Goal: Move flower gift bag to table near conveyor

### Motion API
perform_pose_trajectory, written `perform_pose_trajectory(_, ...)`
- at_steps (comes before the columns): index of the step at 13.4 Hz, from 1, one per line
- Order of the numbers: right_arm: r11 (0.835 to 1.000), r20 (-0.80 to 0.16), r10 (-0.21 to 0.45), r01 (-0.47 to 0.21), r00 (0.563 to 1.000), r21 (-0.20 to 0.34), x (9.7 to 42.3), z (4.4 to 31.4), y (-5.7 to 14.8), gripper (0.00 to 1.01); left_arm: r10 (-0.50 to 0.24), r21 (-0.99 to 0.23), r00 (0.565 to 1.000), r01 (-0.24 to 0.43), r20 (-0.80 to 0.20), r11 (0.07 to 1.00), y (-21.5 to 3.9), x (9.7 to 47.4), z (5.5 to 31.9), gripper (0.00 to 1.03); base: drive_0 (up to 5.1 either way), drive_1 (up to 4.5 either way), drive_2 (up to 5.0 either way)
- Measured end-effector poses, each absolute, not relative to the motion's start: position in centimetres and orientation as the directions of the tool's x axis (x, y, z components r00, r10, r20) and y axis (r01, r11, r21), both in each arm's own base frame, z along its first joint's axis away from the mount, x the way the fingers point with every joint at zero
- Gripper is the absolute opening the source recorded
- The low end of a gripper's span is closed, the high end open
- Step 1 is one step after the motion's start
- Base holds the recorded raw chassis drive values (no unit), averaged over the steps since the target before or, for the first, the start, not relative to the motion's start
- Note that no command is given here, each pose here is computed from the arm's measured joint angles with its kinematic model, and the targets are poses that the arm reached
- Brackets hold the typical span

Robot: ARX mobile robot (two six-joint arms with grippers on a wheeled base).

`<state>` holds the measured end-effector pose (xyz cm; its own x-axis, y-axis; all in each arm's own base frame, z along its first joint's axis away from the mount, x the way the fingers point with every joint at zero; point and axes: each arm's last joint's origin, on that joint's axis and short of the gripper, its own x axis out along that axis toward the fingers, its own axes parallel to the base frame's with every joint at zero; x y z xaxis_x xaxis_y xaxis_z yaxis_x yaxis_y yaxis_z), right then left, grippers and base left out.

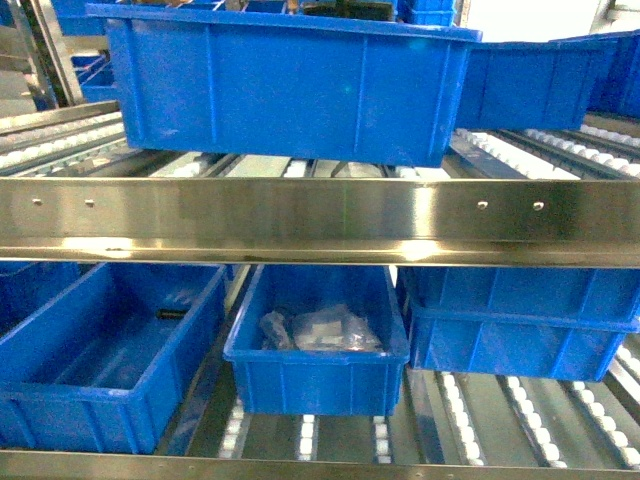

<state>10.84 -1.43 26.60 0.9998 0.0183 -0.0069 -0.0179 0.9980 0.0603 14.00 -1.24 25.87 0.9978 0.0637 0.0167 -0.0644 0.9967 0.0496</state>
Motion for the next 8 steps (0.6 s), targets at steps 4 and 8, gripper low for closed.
perform_pose_trajectory(4,0.998,-0.008,0.018,-0.018,1.0,0.06,10.83,26.59,-1.42,0.02,0.064,0.05,0.998,-0.064,0.017,0.997,-1.24,14.0,25.87,0.02,-4.7,0.71,3.9)
perform_pose_trajectory(8,0.998,-0.005,0.019,-0.018,1.0,0.06,10.82,26.61,-1.42,0.02,0.064,0.05,0.998,-0.064,0.017,0.997,-1.24,13.99,25.87,0.02,-4.6,1.24,3.6)
